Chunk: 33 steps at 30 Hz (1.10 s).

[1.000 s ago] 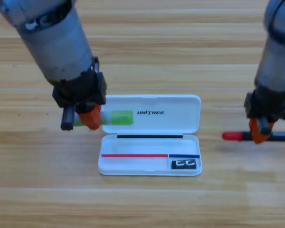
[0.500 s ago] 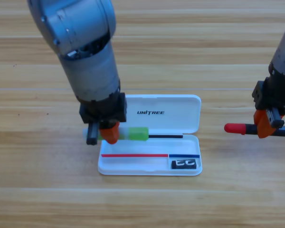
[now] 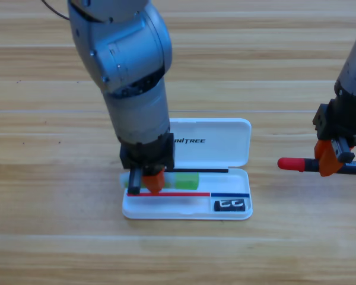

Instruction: Clean up eraser and pencils

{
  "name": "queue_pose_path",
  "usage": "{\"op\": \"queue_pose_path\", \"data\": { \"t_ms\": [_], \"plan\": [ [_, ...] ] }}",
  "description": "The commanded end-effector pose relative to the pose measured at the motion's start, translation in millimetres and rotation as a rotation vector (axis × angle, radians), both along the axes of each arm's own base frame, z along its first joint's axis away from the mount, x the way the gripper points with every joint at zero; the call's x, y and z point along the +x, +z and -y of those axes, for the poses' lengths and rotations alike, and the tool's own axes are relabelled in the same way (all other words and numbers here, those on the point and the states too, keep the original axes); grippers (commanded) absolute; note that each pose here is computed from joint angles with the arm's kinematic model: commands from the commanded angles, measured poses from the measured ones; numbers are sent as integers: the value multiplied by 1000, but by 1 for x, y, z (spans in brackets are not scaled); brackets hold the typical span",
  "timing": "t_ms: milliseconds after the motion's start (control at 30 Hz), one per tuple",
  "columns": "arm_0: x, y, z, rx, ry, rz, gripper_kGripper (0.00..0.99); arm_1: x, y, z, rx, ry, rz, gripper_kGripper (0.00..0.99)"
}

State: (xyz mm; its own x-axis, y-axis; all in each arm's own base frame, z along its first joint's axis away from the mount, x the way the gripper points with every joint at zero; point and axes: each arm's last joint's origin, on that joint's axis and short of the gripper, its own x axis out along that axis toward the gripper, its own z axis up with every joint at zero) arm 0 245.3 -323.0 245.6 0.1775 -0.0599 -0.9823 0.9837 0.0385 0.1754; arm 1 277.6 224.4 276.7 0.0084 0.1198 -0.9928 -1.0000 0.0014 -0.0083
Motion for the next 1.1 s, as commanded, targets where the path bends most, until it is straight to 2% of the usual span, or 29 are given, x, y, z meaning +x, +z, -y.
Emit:
{"op": "queue_pose_path", "data": {
  "t_ms": [33,1067,1100],
  "plan": [
    [-4,-26,16,32,-20,-36,0,3,-8,5,-19,-12,-37,0],
    [-2,-40,23,30,-20,-50,0,5,-11,5,-36,-13,-33,0],
    [-3,-40,23,31,-19,-51,60,5,-11,5,-35,-13,-32,0]
  ]
}}
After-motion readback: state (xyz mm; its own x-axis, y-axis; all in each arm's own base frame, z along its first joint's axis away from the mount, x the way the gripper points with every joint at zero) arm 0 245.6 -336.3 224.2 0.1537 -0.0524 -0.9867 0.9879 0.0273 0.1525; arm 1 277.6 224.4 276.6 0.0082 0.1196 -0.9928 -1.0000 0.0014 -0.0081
